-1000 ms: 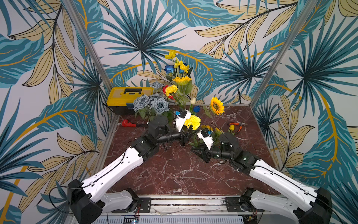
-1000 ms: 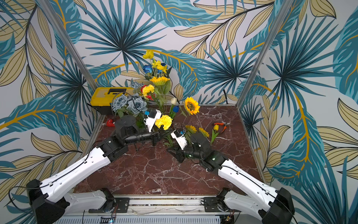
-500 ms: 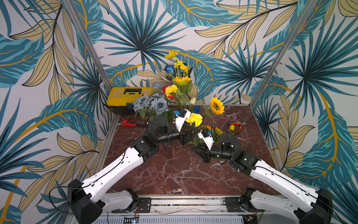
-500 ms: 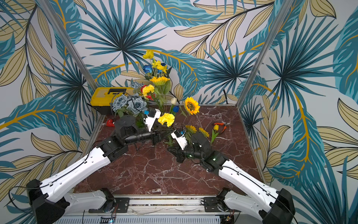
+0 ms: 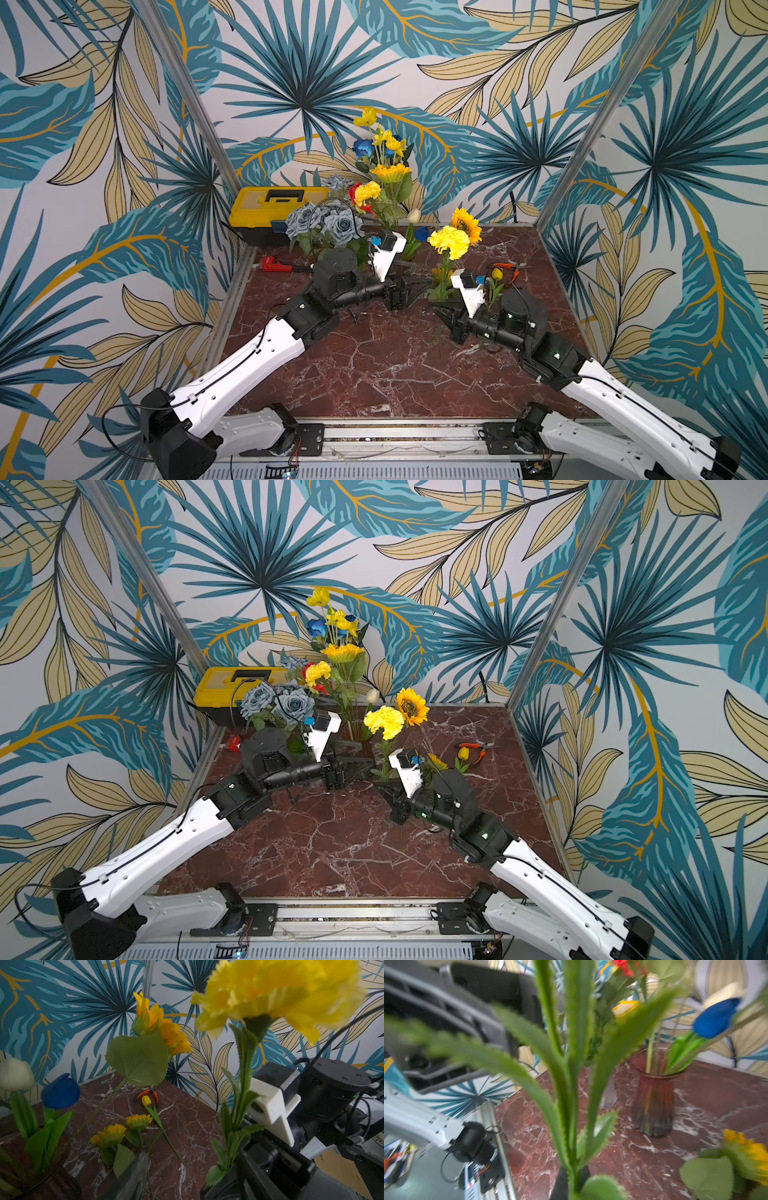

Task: Pick out yellow flowers from the vase
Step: Place the flower at the center of the board.

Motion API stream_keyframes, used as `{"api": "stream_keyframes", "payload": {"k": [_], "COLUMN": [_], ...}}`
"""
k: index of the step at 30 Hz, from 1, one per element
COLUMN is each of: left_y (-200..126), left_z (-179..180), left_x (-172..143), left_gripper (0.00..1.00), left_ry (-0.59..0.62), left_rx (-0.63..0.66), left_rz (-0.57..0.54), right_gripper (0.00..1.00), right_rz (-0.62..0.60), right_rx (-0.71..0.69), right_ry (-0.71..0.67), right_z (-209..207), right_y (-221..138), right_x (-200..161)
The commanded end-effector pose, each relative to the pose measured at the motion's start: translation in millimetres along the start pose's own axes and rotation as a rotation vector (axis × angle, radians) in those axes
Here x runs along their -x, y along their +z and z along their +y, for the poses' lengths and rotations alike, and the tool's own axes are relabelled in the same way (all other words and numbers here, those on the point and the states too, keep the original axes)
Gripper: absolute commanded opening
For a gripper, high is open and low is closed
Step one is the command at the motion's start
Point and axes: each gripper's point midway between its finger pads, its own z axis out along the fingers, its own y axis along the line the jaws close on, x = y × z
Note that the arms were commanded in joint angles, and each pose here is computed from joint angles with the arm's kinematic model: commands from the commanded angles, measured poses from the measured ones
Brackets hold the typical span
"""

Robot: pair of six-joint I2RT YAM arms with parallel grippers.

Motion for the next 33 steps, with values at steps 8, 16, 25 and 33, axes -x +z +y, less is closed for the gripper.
{"api": "stream_keyframes", "payload": {"k": [8, 16, 25, 33], "left_y": [-5, -4, -7, -12], "left_z": [7, 9, 12, 24], "left_x": [-3, -4, -6, -8], "left_gripper": [0.69, 0.69, 0.69, 0.69], "left_ry": [0.024, 0.029, 0.036, 0.03], "left_rx": [0.051, 0.06, 0.082, 0.148], "left_rz": [-0.01, -0.009, -0.013, -0.026], "right_gripper": [0.0, 0.0, 0.0, 0.0], "right_rz": [-0.102, 0.094, 0.418, 0.667], "right_rx": [-0.655, -0.783, -0.699, -0.593], "right_ry": [0.099, 0.28, 0.452, 0.55], "right_z": [-101, -160, -204, -216], "right_y": [-81, -83, -26, 23], "right_x": [8, -48, -118, -169]}}
